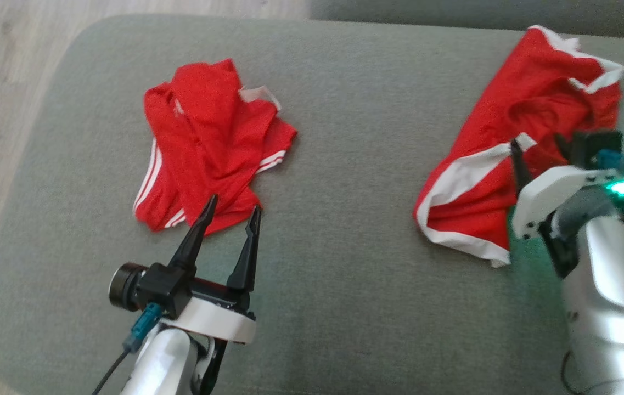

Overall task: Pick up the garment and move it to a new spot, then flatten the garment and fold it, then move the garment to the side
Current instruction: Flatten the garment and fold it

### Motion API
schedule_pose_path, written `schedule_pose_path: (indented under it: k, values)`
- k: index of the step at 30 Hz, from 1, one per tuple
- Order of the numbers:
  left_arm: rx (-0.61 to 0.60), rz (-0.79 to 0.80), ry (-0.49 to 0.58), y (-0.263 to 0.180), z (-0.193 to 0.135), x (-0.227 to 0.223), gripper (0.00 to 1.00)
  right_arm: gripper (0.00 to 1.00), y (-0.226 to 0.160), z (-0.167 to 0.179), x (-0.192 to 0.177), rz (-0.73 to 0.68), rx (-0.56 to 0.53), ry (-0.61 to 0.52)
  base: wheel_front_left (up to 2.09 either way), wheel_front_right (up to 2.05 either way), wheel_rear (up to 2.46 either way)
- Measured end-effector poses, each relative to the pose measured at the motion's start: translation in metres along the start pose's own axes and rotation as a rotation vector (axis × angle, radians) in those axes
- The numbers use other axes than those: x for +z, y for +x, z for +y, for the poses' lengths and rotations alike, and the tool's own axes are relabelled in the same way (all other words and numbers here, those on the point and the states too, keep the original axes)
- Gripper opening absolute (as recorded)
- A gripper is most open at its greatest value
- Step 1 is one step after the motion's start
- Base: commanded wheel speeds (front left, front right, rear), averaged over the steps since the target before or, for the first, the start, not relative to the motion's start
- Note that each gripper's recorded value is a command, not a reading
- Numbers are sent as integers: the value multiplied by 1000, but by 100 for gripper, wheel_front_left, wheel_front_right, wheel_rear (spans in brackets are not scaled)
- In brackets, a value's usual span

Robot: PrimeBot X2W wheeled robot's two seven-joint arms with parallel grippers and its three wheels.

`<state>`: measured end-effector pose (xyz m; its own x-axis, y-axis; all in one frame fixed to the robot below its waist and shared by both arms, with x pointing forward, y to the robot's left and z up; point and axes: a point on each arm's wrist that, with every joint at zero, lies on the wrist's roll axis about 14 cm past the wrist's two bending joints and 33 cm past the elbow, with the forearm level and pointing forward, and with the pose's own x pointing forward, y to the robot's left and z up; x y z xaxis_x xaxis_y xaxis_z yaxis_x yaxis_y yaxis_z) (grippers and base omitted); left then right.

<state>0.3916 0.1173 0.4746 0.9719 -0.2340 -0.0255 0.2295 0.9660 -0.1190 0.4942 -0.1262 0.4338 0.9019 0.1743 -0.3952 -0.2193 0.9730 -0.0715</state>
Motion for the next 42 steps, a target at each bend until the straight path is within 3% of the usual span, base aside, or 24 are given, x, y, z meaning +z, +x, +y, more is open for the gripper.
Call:
schedule_pose_path:
  k: [8, 9, 10, 23, 29, 36, 37, 38, 42]
  values:
    - [59, 44, -5, -8, 19, -14, 100, 100, 30, 0, -29, 167, 27, -74, 0, 0, 0]
    - [62, 46, -5, -8, 19, -15, 100, 57, 32, 3, -32, 178, 38, -81, 0, 0, 0]
    - [63, 46, -5, -8, 20, -15, 100, 0, 32, 7, -34, 184, 49, -78, 0, 0, 0]
    - [50, -5, 7, -9, 15, 4, 100, 0, 24, 42, 32, -72, 154, -171, 0, 0, 0]
    - [73, -7, 6, -15, 21, 5, 100, 0, 31, 92, 84, -199, 271, -422, 0, 0, 0]
    - [117, 11, -21, -29, 29, -1, 100, 0, 38, 176, 59, -141, 483, -640, 0, 0, 0]
    - [124, 15, -22, -31, 31, -2, 100, 22, 36, 188, 53, -133, 517, -661, 0, 0, 0]
    - [131, 18, -22, -33, 32, -3, 100, 100, 35, 198, 46, -119, 546, -676, 0, 0, 0]
    - [152, 26, -19, -38, 38, -5, 100, 100, 24, 222, 34, -115, 627, -664, 0, 0, 0]
